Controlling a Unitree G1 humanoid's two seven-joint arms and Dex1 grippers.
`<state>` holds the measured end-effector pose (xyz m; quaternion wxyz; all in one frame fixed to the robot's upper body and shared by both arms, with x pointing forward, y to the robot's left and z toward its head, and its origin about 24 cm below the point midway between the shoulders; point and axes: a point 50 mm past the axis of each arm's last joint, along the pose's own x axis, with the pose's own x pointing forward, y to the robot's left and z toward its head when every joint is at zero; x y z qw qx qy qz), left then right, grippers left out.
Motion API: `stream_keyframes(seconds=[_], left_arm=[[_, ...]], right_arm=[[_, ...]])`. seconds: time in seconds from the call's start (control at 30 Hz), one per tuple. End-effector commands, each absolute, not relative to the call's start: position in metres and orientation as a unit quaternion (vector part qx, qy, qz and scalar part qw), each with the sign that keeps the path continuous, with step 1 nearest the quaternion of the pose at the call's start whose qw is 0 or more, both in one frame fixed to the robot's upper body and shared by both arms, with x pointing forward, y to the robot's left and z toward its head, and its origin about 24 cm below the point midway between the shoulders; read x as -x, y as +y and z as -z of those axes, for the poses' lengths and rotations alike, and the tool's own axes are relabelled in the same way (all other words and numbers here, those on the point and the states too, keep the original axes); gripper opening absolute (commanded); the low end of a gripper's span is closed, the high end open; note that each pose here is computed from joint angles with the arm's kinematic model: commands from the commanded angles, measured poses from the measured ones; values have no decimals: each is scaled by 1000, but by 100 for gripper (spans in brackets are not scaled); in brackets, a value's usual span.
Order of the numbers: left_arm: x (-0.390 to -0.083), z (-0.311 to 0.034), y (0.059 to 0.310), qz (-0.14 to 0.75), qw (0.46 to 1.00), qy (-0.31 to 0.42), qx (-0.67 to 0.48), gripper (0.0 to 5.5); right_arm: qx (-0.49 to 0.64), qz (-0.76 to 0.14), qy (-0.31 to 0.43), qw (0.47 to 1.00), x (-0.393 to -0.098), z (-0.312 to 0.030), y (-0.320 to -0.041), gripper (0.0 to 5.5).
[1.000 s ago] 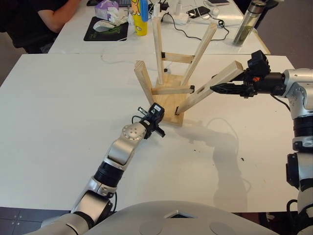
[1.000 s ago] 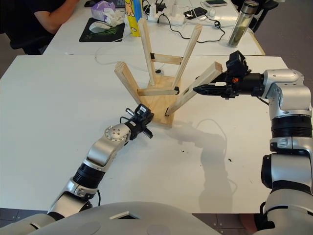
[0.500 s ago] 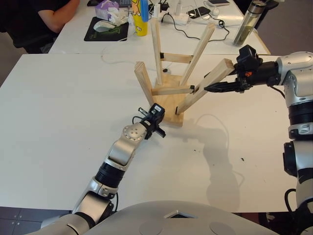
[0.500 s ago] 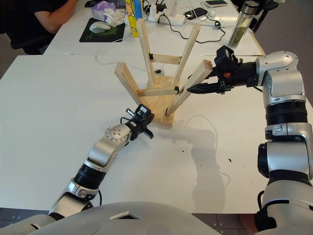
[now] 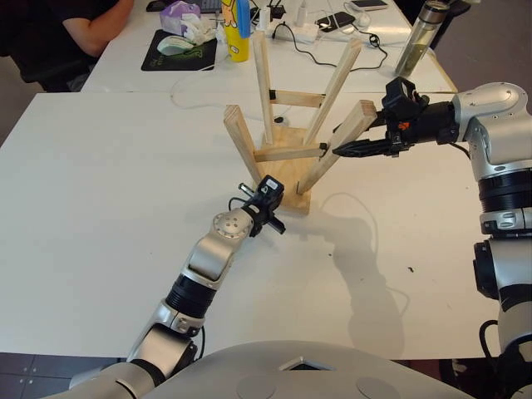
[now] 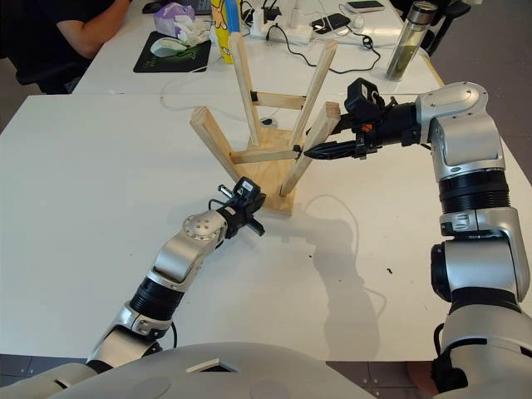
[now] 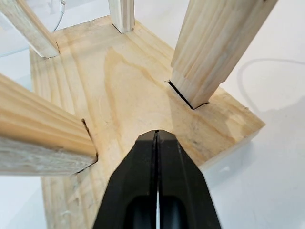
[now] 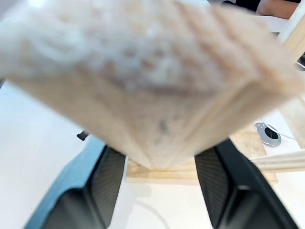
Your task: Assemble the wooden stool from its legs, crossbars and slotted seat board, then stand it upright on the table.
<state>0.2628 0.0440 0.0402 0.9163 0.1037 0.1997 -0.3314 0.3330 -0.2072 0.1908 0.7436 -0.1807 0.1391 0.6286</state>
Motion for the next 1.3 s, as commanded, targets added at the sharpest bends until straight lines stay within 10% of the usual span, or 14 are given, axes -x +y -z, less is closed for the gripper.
stream_keyframes(seconds=[0.03,0.3,0.47,0.63,1.3], left_arm=[[-254,-20,44,342,898,255,-105,0],[-253,-33,47,360,901,217,-106,0],[-229,-91,46,475,869,89,-104,0],[-251,-158,62,401,913,-34,-72,0],[-271,-110,36,344,917,106,-171,0]], right_arm=[[193,-620,193,736,-332,-166,-202,207],[183,-619,213,733,-326,-150,-203,207],[189,-608,221,739,-327,-151,-208,207],[186,-602,223,744,-327,-151,-209,207],[184,-614,231,732,-329,-147,-198,207]])
